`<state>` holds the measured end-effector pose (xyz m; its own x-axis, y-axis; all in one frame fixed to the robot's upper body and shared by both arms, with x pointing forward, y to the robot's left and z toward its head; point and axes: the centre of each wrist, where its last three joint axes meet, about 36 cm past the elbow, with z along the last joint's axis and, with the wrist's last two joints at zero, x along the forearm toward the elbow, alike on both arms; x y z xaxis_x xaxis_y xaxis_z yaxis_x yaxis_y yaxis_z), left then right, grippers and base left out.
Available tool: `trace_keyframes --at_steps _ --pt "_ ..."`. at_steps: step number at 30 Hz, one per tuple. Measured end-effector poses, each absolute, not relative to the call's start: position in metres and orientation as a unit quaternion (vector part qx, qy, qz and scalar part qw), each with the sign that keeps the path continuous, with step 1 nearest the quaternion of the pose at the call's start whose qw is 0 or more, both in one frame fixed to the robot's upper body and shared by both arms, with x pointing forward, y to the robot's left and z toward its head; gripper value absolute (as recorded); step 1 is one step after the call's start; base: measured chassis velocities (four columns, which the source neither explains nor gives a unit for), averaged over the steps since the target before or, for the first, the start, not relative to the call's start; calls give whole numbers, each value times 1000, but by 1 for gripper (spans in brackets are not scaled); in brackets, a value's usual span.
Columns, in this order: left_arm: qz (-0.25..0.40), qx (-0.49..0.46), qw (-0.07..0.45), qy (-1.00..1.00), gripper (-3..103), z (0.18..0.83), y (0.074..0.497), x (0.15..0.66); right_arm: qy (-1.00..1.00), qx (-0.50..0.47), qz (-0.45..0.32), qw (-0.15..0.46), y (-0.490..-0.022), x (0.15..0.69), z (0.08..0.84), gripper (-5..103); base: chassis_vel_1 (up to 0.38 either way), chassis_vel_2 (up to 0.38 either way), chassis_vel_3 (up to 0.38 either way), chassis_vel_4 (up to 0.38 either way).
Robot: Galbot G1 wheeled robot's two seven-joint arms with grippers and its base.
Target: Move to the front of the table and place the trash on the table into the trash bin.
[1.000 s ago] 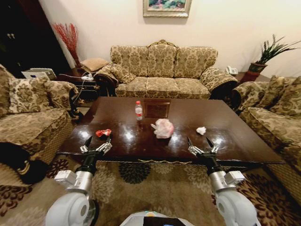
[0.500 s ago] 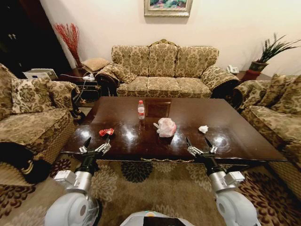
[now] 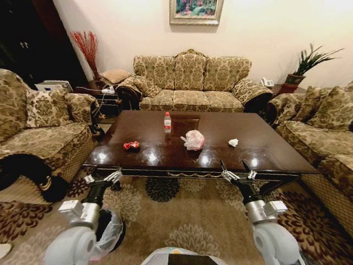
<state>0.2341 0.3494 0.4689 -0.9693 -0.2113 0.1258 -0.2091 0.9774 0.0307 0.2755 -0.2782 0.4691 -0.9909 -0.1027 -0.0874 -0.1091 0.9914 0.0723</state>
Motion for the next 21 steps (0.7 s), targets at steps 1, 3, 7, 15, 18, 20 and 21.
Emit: trace_keyframes --at_steps 1,3,7,15,18,20,21 --pt "-16 118 76 -990 100 464 364 230 997 -50 41 44 -279 276 471 100 -59 34 44 -41" --pt "-27 133 88 -987 100 463 383 223 997 -46 48 49 -281 279 474 100 -30 17 22 -20" --pt "-61 162 104 -979 100 474 408 206 995 -43 65 57 -280 285 479 100 0 0 0 0" --pt "-107 246 149 -952 100 477 446 172 994 -55 74 55 -281 297 480 100 0 0 0 0" --pt "-113 269 171 -941 100 466 459 166 994 -56 74 50 -282 299 478 100 0 0 0 0" --pt "-102 295 200 -929 100 443 470 161 995 -61 72 43 -283 300 476 100 0 0 0 0" --pt "-98 301 207 -926 100 437 471 160 995 -64 71 41 -283 301 476 100 0 0 0 0"
